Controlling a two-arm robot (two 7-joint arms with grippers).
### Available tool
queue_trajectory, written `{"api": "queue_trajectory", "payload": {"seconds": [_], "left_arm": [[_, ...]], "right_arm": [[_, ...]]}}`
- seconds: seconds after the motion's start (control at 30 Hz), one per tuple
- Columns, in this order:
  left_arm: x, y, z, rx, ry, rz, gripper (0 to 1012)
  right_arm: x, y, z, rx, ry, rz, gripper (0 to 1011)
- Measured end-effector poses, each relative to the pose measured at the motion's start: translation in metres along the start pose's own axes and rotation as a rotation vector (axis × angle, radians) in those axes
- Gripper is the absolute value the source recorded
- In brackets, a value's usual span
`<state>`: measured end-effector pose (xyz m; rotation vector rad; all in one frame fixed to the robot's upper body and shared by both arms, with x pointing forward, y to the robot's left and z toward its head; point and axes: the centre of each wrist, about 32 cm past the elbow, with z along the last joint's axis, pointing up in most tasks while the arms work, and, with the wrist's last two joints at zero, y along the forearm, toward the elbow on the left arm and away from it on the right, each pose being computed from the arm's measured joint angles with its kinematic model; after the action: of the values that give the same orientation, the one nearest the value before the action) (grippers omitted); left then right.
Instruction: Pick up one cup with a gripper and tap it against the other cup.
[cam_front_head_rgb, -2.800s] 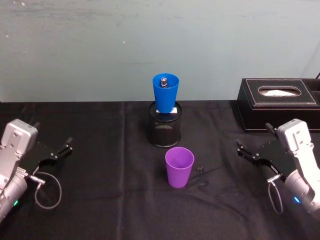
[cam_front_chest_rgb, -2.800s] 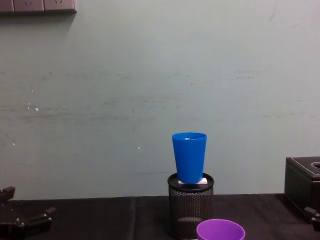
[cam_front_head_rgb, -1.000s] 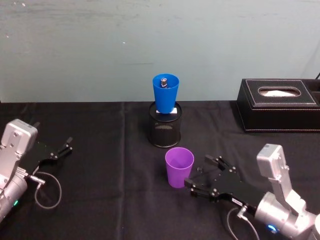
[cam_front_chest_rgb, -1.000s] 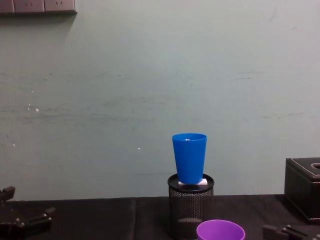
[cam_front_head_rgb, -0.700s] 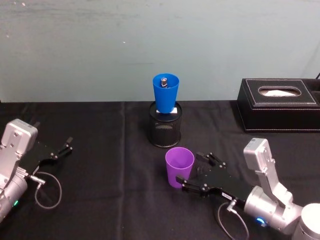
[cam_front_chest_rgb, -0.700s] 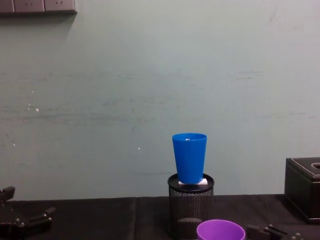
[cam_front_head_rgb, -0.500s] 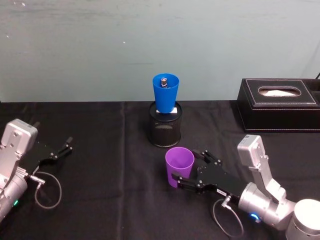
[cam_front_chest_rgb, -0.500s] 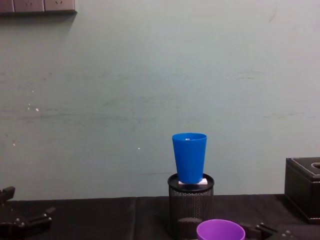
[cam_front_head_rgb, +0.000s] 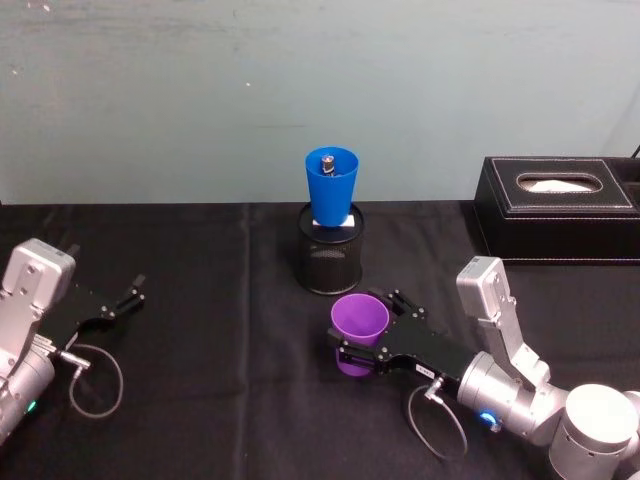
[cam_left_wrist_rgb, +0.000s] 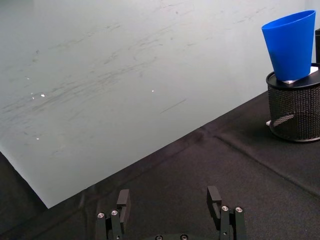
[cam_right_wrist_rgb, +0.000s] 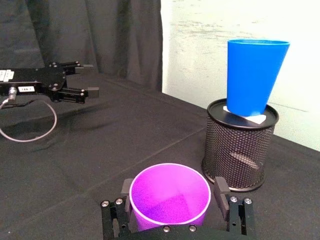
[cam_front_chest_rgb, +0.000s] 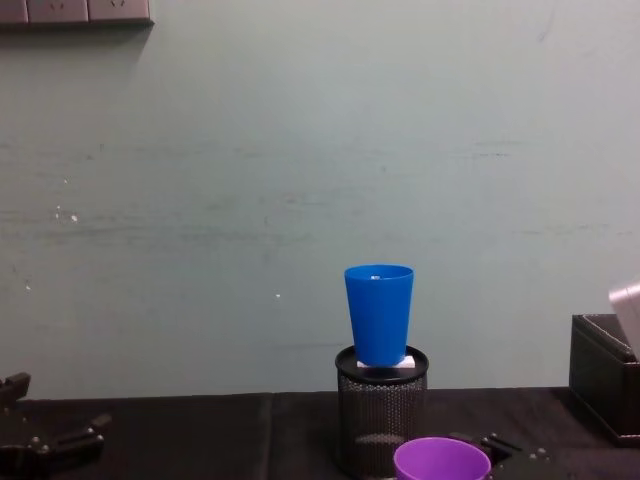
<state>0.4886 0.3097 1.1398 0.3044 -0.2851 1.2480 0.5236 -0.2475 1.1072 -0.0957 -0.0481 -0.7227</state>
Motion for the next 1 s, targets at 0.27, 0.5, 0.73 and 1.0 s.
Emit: {"api": "queue_trajectory", "payload": {"seconds": [0.27, 0.5, 0.73, 1.0], "left_arm": [[0.0000, 0.0000, 0.0000, 0.000, 0.000, 0.000, 1000], [0.0000, 0.0000, 0.0000, 0.000, 0.000, 0.000, 1000], [0.0000, 0.0000, 0.0000, 0.000, 0.000, 0.000, 1000], [0.0000, 0.0000, 0.0000, 0.000, 0.000, 0.000, 1000]], "right_arm": [[0.000, -0.001, 0.000, 0.000, -0.002, 0.001, 954], [0.000, -0.002, 0.000, 0.000, -0.003, 0.001, 803], [0.000, -0.002, 0.001, 0.000, -0.005, 0.002, 755], [-0.003, -0.002, 0.039, 0.013, -0.065, 0.030, 733]]}}
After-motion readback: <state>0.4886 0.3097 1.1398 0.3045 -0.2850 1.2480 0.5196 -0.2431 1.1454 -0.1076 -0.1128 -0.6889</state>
